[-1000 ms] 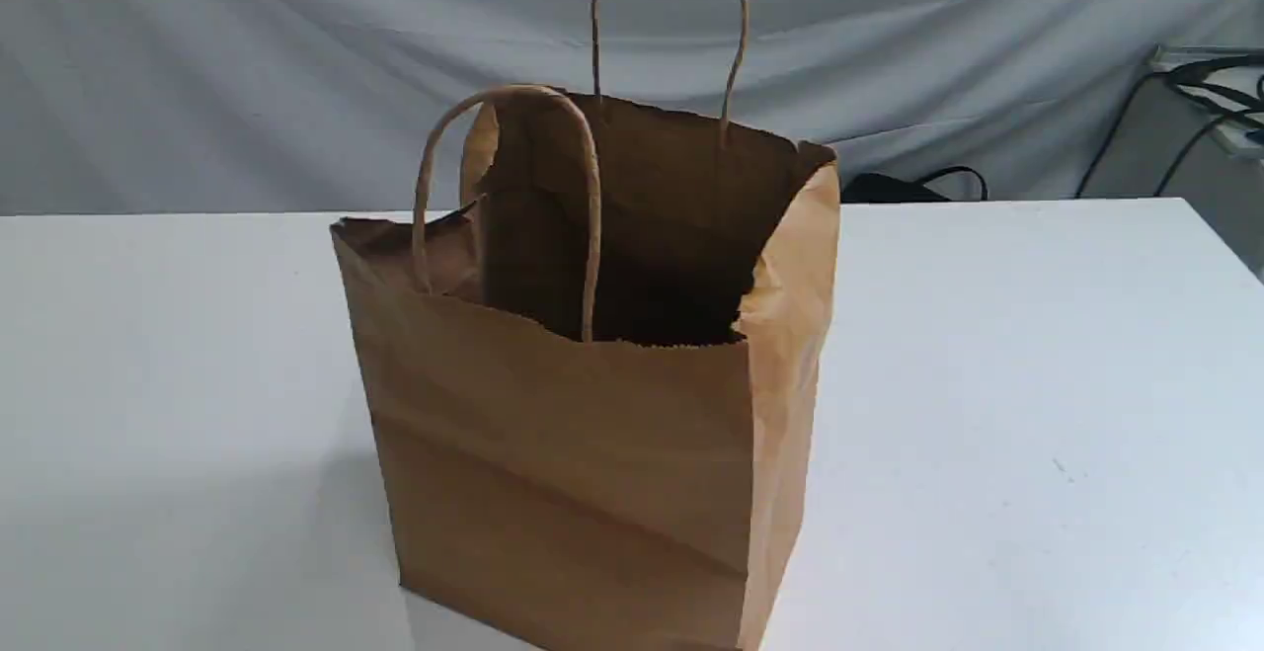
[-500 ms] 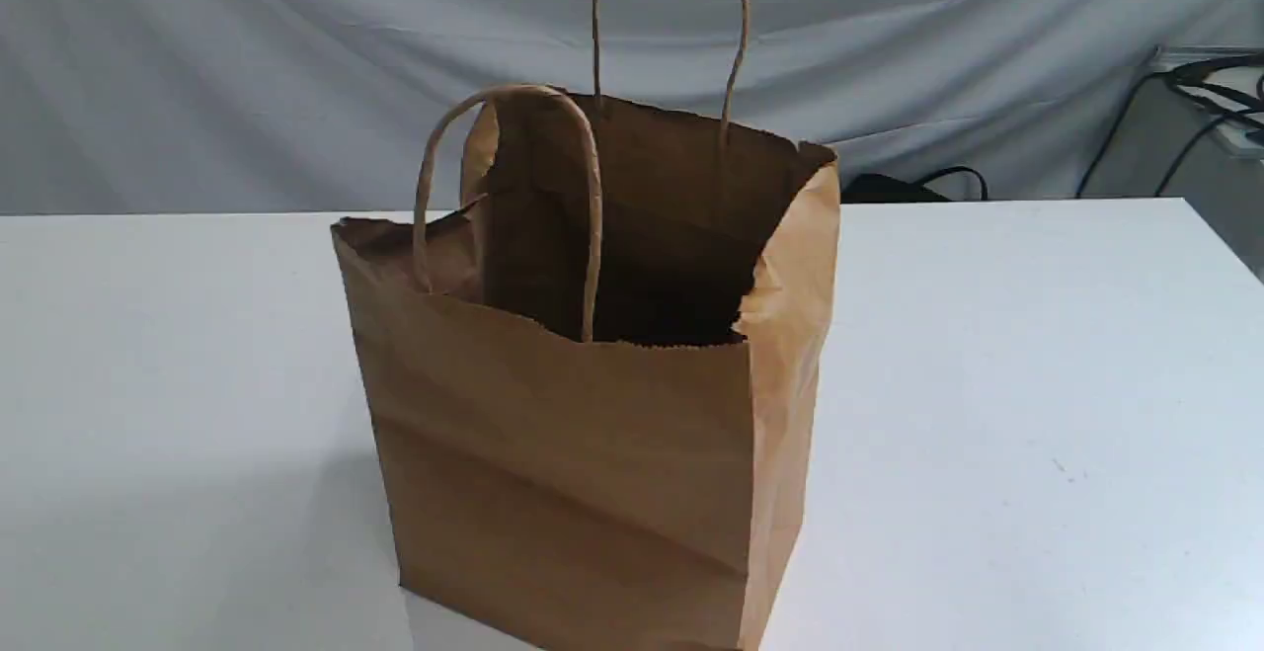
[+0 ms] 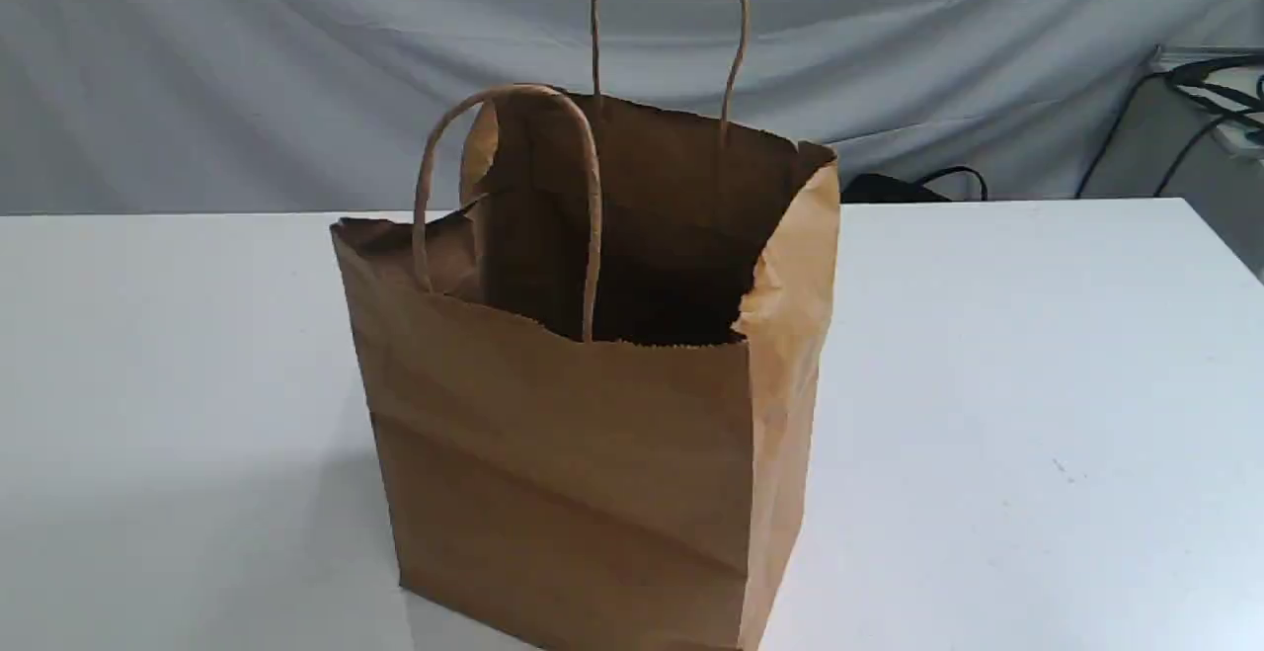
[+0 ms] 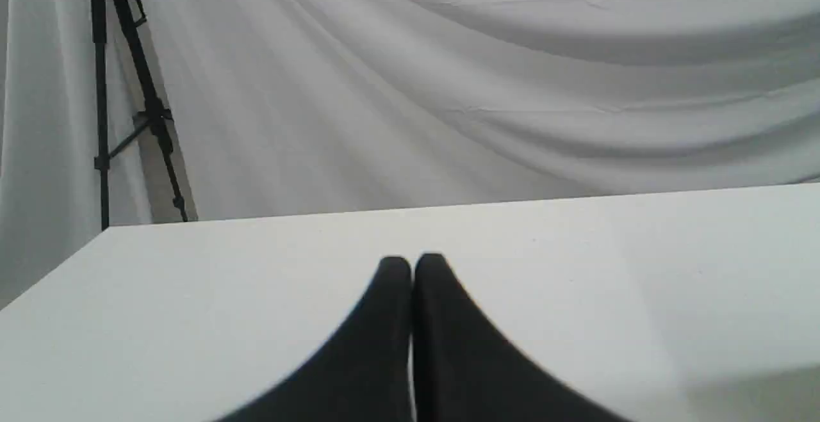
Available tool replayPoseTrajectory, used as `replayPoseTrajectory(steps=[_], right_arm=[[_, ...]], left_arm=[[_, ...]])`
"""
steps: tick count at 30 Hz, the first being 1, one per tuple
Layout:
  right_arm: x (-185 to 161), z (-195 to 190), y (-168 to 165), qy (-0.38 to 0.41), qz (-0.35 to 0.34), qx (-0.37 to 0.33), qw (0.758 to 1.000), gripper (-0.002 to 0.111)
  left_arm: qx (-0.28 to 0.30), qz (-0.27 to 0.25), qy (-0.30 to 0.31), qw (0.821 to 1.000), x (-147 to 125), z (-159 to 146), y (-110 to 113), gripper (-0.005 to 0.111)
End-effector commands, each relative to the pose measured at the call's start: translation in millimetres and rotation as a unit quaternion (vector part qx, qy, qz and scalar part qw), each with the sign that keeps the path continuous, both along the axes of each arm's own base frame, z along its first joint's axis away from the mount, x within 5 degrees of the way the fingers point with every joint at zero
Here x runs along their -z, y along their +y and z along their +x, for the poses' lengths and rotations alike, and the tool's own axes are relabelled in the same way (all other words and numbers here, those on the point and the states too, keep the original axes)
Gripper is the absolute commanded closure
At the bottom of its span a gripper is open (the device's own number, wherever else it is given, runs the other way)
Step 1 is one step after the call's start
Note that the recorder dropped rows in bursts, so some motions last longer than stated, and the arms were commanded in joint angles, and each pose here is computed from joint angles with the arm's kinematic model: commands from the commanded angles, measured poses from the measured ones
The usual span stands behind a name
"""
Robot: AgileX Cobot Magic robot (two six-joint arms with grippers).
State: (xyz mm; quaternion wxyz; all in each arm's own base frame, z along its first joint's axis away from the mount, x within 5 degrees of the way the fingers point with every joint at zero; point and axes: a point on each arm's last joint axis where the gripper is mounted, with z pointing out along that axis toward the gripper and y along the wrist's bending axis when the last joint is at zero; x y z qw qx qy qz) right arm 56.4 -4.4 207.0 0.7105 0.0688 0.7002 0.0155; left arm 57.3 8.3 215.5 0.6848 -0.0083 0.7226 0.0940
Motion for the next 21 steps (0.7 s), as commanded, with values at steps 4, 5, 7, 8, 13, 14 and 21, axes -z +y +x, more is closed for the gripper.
replayPoseTrajectory(steps=[4,5,7,8,13,14,21], right_arm=[[1,0,0,0.001,0.004,0.003,1.0,0.108],[1,0,0,0.001,0.004,0.003,1.0,0.108],[1,0,0,0.001,0.004,0.003,1.0,0.108],[1,0,0,0.001,0.004,0.003,1.0,0.108],[1,0,0,0.001,0.006,0.003,1.0,0.108],[1,0,0,0.001,0.006,0.003,1.0,0.108],[1,0,0,0.001,0.005,0.003,1.0,0.108]], left_arm=[[-0.002,-0.045,0.0,0.999,16,-1,0,0.107],[-0.002,-0.051,0.01,0.999,18,-2,-1,0.107],[0.004,-0.055,0.039,0.998,23,-2,-2,0.107],[0.007,-0.056,0.047,0.997,24,-2,-2,0.107],[0.031,-0.051,0.043,0.997,23,-2,-5,0.107],[0.031,-0.05,0.038,0.998,22,-2,-4,0.107],[0.03,-0.047,0.007,0.998,16,-1,-4,0.107]])
